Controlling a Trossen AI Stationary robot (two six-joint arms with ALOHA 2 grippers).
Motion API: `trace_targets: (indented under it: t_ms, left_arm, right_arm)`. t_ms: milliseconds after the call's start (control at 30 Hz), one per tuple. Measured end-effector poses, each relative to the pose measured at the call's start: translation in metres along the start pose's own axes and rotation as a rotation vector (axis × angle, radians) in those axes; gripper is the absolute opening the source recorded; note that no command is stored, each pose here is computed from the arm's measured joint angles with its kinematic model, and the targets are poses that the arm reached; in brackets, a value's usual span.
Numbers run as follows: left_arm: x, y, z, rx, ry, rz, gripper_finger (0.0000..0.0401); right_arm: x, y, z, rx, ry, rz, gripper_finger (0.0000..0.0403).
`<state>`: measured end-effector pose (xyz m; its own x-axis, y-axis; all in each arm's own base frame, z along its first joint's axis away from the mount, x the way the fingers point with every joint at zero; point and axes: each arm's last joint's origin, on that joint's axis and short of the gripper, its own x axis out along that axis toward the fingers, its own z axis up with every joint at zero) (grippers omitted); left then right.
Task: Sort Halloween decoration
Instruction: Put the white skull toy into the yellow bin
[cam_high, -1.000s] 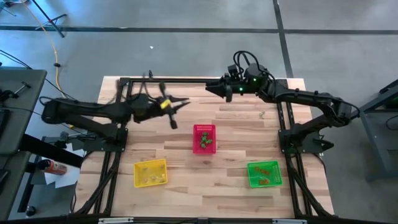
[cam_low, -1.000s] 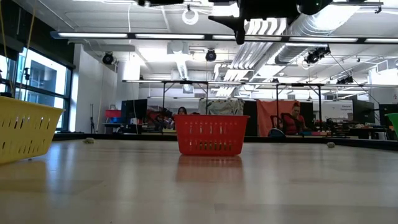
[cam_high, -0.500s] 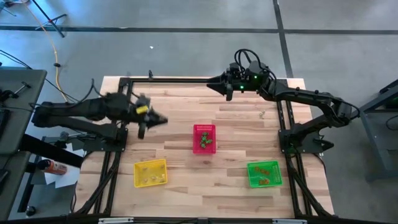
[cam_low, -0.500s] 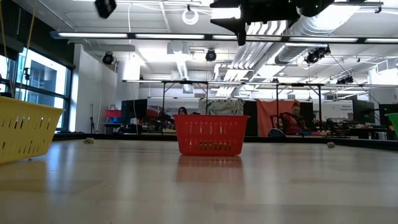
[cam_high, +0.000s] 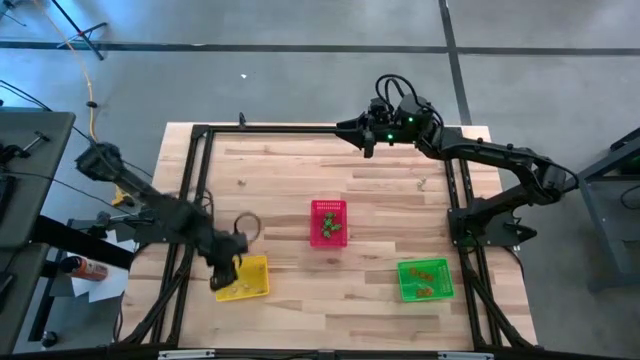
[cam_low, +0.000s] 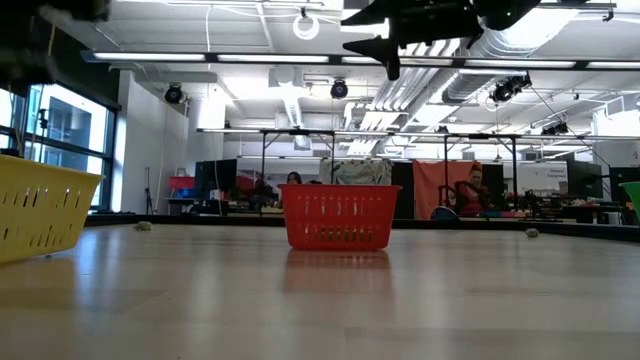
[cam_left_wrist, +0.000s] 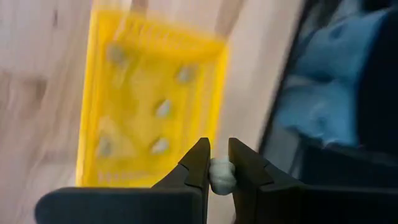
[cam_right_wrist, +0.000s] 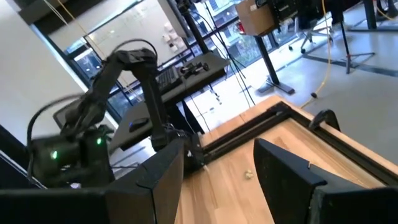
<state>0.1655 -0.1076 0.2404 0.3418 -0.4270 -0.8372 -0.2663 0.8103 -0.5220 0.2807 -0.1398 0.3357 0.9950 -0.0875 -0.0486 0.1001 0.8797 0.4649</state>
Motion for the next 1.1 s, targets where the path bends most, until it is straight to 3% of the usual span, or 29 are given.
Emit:
trace_targets:
  t_ms: [167,300,433,867,1100]
  left_arm:
    - [0.033,0.004,-0.012,0.039,0.017,0.170,0.0028]
    - [0.046,0.004,-0.008,0.109,-0.065,0.239,0.0027]
    - [0.055,0.006,-0.007,0.160,-0.046,0.276,0.0033]
    - [0.060,0.002,-0.005,0.200,-0.043,0.242,0.0081]
    - [0.050,-0.001,0.001,0.176,-0.084,0.198,0.0130]
  right_arm:
    - [0.000,-0.001,-0.002,0.008,0.017,-0.010,0.0190]
    - [0.000,-0.001,-0.002,0.009,0.018,-0.011,0.0190]
    - [0.000,-0.002,-0.003,0.015,0.030,-0.016,0.0190]
    - [0.000,-0.004,-0.008,0.044,0.074,-0.039,0.0190]
    - [0.000,-0.004,-0.008,0.044,0.075,-0.038,0.0190]
